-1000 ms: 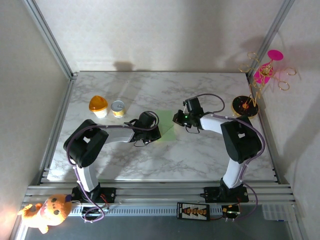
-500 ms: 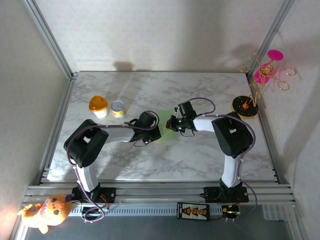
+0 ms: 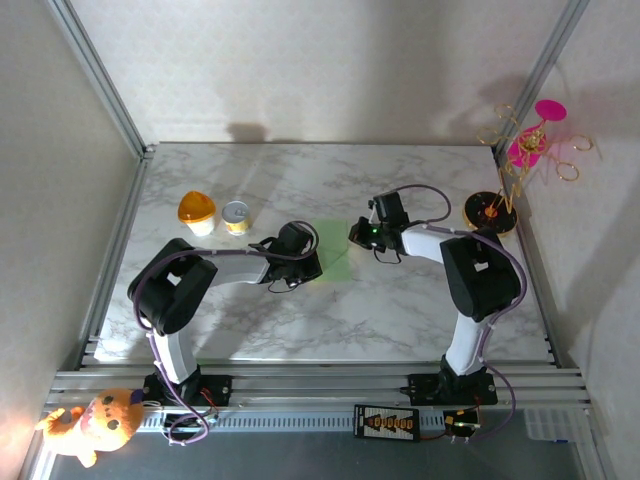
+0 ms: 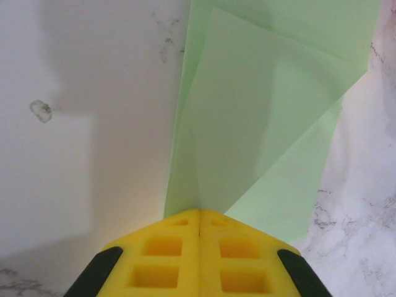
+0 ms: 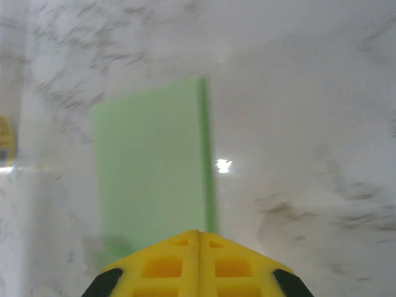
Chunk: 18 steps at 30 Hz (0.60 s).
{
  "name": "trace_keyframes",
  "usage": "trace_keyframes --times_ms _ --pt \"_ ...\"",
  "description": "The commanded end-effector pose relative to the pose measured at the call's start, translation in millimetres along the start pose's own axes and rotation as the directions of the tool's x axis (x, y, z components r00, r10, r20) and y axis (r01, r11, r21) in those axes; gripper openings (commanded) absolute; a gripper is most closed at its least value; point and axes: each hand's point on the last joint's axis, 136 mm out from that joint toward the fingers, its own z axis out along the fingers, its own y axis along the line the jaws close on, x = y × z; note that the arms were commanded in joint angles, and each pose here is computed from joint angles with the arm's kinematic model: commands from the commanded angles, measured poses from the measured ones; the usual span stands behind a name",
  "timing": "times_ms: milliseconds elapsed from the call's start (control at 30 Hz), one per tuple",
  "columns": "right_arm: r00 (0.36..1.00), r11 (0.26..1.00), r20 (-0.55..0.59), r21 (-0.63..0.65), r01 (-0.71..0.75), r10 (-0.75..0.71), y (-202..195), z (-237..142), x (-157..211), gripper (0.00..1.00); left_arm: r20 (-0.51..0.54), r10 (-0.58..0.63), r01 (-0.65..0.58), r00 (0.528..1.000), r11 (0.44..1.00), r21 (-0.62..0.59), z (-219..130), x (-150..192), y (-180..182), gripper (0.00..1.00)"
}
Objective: Fold a paper plane with a square sheet of paper (pick it up from the middle)
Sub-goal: Fold the triangle a second time at the center of the table.
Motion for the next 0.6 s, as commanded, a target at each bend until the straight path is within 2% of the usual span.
trace_keyframes --times_ms 0,200,567 --pt "0.997 0.997 -0.045 -0.055 0.060 -0.062 29 1 19 0.03 -0.056 0.000 -0.008 0.998 0.992 -0.127 7 15 31 0.00" --pt "0.988 0.994 -0.141 -0.105 0.045 -0.059 38 18 46 0.03 -0.054 0.011 -0.016 0.998 0.995 -0.097 5 11 20 0.01" --pt "0.980 0.997 -0.197 0.076 0.026 -0.010 -6 34 61 0.03 -0.016 0.082 -0.080 0.997 0.993 0.087 -17 -8 -42 0.08"
